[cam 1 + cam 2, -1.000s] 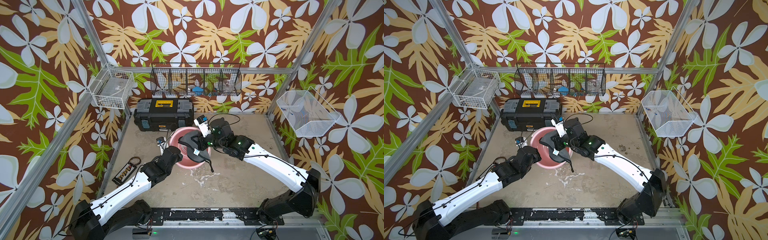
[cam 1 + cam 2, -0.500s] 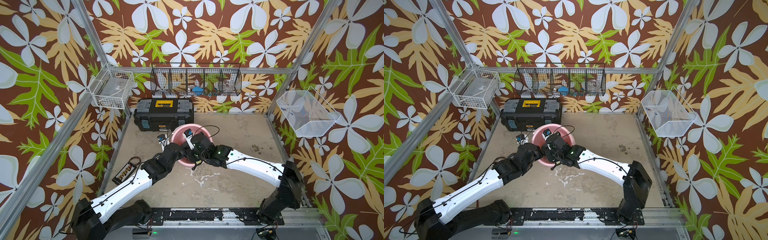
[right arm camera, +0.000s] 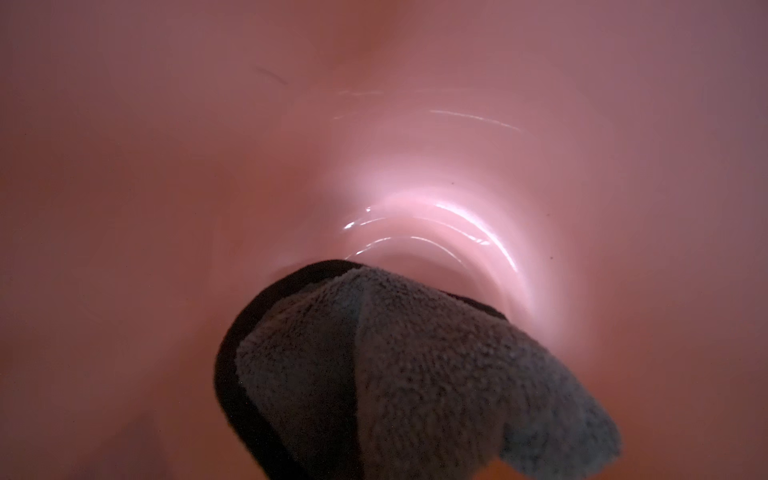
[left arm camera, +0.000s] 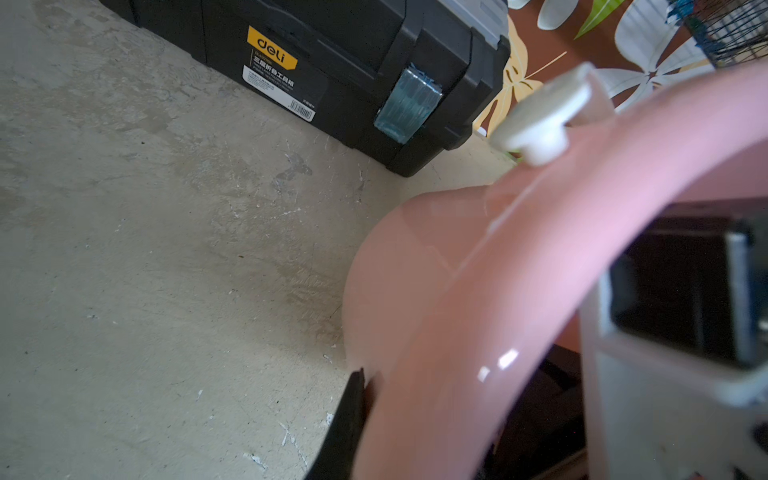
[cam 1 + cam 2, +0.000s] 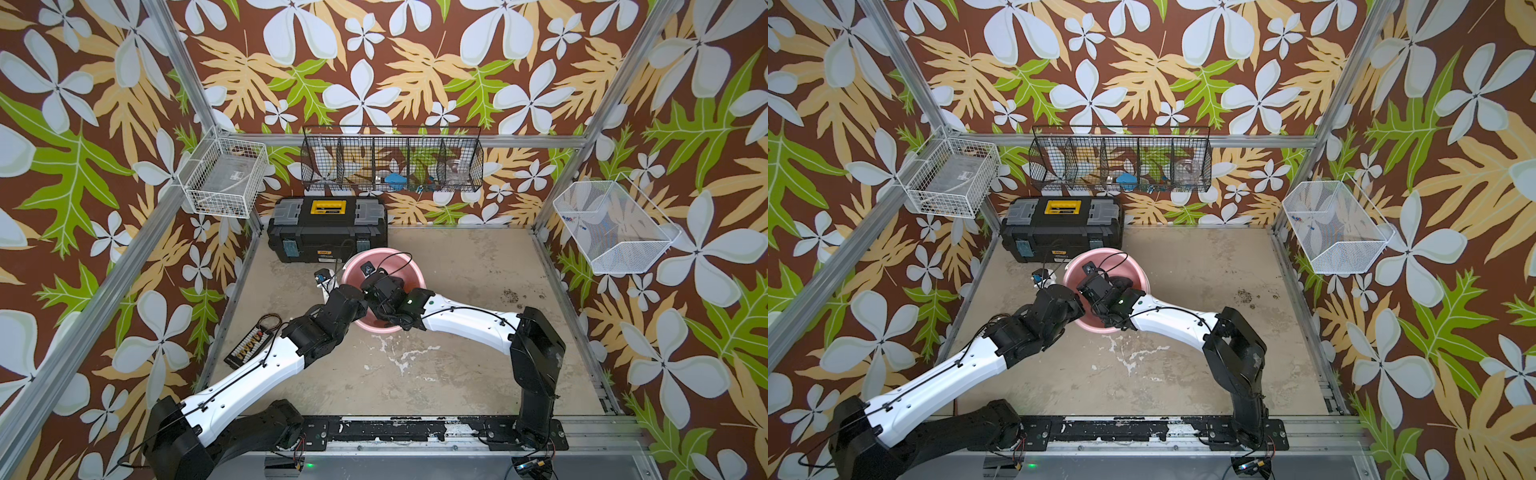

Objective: Wipe the inside of the bucket with a cloth
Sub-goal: Wipe the dirt from the inside of the bucket.

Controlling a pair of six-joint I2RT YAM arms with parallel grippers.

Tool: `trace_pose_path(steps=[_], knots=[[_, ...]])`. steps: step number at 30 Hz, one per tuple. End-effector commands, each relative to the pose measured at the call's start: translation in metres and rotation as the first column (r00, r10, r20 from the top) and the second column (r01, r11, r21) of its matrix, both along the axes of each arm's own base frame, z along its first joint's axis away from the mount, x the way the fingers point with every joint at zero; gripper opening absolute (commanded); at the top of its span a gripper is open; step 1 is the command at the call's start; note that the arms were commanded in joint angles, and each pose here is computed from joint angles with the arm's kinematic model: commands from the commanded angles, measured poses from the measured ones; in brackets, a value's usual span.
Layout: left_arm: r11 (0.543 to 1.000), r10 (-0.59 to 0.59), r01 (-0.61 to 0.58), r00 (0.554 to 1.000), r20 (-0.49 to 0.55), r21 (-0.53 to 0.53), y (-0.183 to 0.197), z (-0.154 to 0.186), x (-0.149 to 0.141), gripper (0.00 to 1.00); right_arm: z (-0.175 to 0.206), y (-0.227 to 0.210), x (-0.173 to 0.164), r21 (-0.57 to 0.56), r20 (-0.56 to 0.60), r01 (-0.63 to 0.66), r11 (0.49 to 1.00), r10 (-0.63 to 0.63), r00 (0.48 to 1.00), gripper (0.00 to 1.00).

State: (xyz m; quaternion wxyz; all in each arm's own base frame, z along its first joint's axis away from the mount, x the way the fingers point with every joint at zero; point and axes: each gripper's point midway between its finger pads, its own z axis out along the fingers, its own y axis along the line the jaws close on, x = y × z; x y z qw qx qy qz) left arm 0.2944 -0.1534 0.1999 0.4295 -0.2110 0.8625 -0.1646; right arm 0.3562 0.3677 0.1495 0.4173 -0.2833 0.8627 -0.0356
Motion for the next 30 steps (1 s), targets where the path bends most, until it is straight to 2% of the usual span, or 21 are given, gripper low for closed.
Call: trace_pose_path(steps=[1, 7, 11, 20, 25, 30], knots=[[0.999, 0.037, -0.037, 0.999, -0.014, 0.020, 0.005, -0.004, 0.002, 0.00, -0.004, -0.020, 0.010, -0.109, 0.066, 0.094, 0.990, -0.087, 0.994, 0.00], [0.992, 0.043, -0.032, 0.995, -0.090, 0.118, 0.005, -0.023, 0.006, 0.00, -0.016, -0.027, 0.015, -0.216, 0.091, 0.145, 0.966, -0.128, 0.988, 0.00], [0.994, 0.043, -0.033, 0.994, -0.097, 0.102, 0.002, -0.024, 0.006, 0.00, -0.032, -0.025, 0.014, -0.232, 0.056, 0.135, 0.963, -0.125, 0.991, 0.00], [0.998, 0.045, -0.041, 0.997, -0.065, 0.054, 0.002, -0.016, 0.005, 0.00, -0.085, -0.024, 0.004, -0.189, -0.114, 0.094, 0.977, -0.117, 0.987, 0.00], [0.998, 0.061, -0.059, 0.997, -0.052, 0.026, 0.005, -0.021, 0.002, 0.00, -0.113, -0.016, -0.006, -0.169, -0.278, 0.034, 0.985, -0.081, 0.957, 0.00], [0.994, 0.094, -0.093, 0.995, -0.029, 0.054, 0.013, -0.019, 0.003, 0.00, -0.126, -0.014, -0.020, -0.186, -0.397, -0.005, 0.983, -0.071, 0.915, 0.00]])
